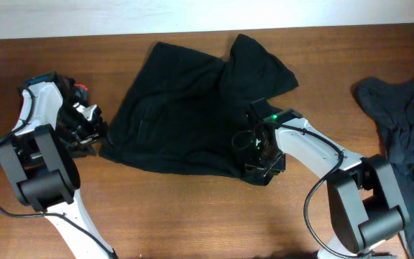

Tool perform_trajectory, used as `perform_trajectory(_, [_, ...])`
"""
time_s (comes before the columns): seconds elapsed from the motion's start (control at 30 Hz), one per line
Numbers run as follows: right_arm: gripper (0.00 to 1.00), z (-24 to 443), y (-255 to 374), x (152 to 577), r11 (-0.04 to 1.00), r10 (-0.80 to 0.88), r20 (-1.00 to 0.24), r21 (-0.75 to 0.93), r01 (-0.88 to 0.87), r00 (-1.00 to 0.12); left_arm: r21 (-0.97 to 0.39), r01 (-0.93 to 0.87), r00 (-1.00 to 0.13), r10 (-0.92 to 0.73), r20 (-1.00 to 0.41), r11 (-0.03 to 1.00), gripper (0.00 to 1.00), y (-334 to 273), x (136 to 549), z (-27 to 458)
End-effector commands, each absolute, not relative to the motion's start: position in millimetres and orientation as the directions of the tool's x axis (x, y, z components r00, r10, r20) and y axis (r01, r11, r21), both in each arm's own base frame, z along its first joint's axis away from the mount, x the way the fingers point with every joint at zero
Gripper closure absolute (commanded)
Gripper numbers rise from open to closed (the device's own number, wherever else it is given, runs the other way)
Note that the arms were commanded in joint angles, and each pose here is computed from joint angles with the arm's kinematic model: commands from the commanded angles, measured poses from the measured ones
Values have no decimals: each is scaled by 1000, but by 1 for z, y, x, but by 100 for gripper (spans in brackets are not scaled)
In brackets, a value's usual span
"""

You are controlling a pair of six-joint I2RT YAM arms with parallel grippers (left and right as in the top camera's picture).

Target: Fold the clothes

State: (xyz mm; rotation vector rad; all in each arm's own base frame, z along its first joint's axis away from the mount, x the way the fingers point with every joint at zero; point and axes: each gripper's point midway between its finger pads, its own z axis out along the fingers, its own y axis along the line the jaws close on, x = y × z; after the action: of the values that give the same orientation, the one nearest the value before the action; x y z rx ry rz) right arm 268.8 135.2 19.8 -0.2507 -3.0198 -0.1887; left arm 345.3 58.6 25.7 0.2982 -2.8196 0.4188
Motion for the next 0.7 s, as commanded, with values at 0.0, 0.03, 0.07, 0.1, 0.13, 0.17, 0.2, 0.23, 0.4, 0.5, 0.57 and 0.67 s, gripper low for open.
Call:
perform_trajectory(0.0, [58, 20, 134, 269, 982, 147, 102, 108, 157, -984, -180, -308, -918, -243, 313, 934, 41, 66, 339, 23])
perform_trajectory(0.03, [58, 20, 135, 269, 982, 146, 102, 108, 157, -984, -157, -316, -915, -257, 312, 936, 41, 69, 338, 21])
perform_trajectory(0.07, [58, 20, 135, 269, 982, 146, 102, 108, 157, -984, -153, -321, -914, -263, 310, 935, 41, 70, 338, 19])
perform_trajectory(0.1, [58, 20, 134, 269, 982, 146, 102, 108, 157, -984, -150, -327, -912, -271, 307, 933, 41, 70, 339, 17])
perform_trajectory(0.13, [58, 20, 135, 269, 982, 146, 102, 108, 157, -984, -148, -333, -911, -277, 305, 931, 44, 70, 340, 16])
perform_trajectory(0.17, [58, 20, 134, 269, 982, 147, 101, 109, 157, -984, -148, -335, -912, -281, 300, 931, 51, 70, 341, 16])
perform_trajectory(0.2, [58, 20, 135, 269, 982, 146, 101, 109, 157, -984, -148, -334, -913, -281, 294, 931, 60, 70, 342, 15])
perform_trajectory(0.23, [58, 20, 135, 270, 981, 146, 100, 110, 157, -984, -147, -336, -913, -284, 292, 930, 69, 71, 343, 15])
perform_trajectory(0.4, [64, 20, 135, 270, 981, 146, 99, 110, 157, -984, -149, -335, -918, -286, 274, 931, 94, 72, 347, 14])
perform_trajectory(0.5, [68, 20, 135, 270, 982, 146, 100, 110, 157, -984, -149, -334, -919, -287, 270, 931, 94, 72, 348, 13])
perform_trajectory(0.57, [63, 20, 134, 269, 982, 146, 102, 107, 157, -984, -149, -334, -919, -287, 270, 931, 92, 72, 348, 13])
perform_trajectory(0.67, [59, 18, 134, 267, 982, 146, 107, 105, 158, -983, -156, -336, -919, -287, 271, 929, 82, 71, 348, 14])
